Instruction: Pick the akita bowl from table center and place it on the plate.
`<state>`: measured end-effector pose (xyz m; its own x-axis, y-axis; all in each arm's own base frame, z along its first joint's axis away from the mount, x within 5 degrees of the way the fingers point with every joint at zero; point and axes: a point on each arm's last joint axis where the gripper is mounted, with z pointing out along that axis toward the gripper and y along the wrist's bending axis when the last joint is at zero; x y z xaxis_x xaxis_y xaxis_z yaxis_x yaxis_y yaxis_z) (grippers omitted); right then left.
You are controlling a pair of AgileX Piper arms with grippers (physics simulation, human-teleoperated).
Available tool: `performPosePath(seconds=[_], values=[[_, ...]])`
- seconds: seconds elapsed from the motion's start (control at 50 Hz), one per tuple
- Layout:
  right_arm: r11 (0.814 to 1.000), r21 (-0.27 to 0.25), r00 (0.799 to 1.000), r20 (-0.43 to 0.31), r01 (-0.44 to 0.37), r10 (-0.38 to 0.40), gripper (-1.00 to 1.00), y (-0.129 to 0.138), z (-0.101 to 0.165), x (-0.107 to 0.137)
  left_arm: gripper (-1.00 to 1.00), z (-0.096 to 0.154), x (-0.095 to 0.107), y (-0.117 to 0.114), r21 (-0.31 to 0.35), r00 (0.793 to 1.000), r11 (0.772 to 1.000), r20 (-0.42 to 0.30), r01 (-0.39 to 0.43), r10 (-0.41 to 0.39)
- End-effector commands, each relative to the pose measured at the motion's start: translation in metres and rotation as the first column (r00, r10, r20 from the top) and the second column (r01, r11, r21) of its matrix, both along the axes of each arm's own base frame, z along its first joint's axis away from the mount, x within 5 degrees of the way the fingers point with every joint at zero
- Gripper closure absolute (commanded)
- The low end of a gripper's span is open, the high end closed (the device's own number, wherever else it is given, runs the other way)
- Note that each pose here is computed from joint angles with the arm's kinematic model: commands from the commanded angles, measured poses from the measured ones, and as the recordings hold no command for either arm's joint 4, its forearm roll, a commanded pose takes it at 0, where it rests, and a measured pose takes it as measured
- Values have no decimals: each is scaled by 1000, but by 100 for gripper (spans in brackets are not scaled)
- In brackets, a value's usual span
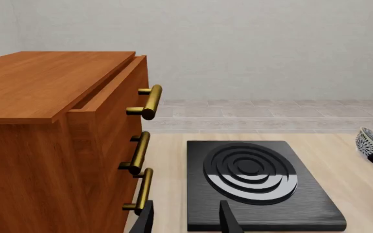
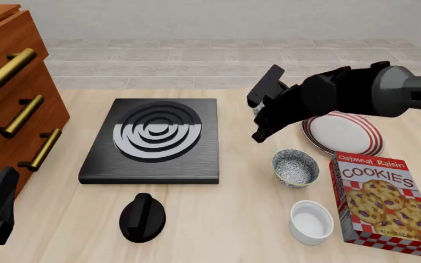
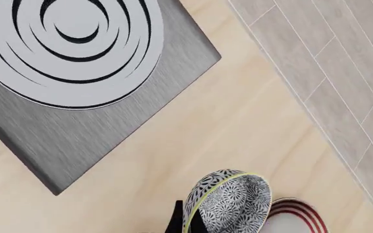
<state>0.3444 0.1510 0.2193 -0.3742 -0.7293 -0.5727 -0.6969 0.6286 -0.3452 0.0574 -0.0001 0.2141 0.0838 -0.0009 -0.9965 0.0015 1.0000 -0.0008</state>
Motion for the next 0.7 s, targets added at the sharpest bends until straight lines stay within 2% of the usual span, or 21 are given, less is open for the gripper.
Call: performPosePath(seconds=[0.02, 0.16, 0.18, 0.28, 0.4, 0.54, 0.6, 0.62, 0.68, 0.7], values=[[997, 22, 997, 5, 75, -75, 100, -18, 3, 9, -100, 0, 0, 0, 0, 1000, 1000, 0, 0, 0], [989, 54, 990, 24, 138, -140, 100, -33, 10, 15, -100, 0, 0, 0, 0, 1000, 1000, 0, 0, 0], [982, 77, 985, 15, 171, -173, 100, -35, 10, 17, -100, 0, 0, 0, 0, 1000, 1000, 0, 0, 0], [974, 86, 976, 23, 212, -215, 100, -51, 8, 18, -100, 0, 0, 0, 0, 1000, 1000, 0, 0, 0], [950, 109, 955, 15, 293, -296, 100, -73, 8, 20, -100, 0, 0, 0, 0, 1000, 1000, 0, 0, 0], [936, 104, 941, 5, 337, -339, 100, -90, 4, 20, -100, 0, 0, 0, 0, 1000, 1000, 0, 0, 0], [925, 106, 930, 1, 365, -367, 100, -99, 3, 23, -100, 0, 0, 0, 0, 1000, 1000, 0, 0, 0], [916, 109, 921, -3, 386, -388, 100, -106, 3, 25, -100, 0, 0, 0, 0, 1000, 1000, 0, 0, 0], [912, 99, 917, -10, 398, -399, 100, -112, -2, 26, -100, 0, 0, 0, 0, 1000, 1000, 0, 0, 0], [902, 104, 907, -18, 419, -420, 100, -117, -2, 28, -100, 0, 0, 0, 0, 1000, 1000, 0, 0, 0]])
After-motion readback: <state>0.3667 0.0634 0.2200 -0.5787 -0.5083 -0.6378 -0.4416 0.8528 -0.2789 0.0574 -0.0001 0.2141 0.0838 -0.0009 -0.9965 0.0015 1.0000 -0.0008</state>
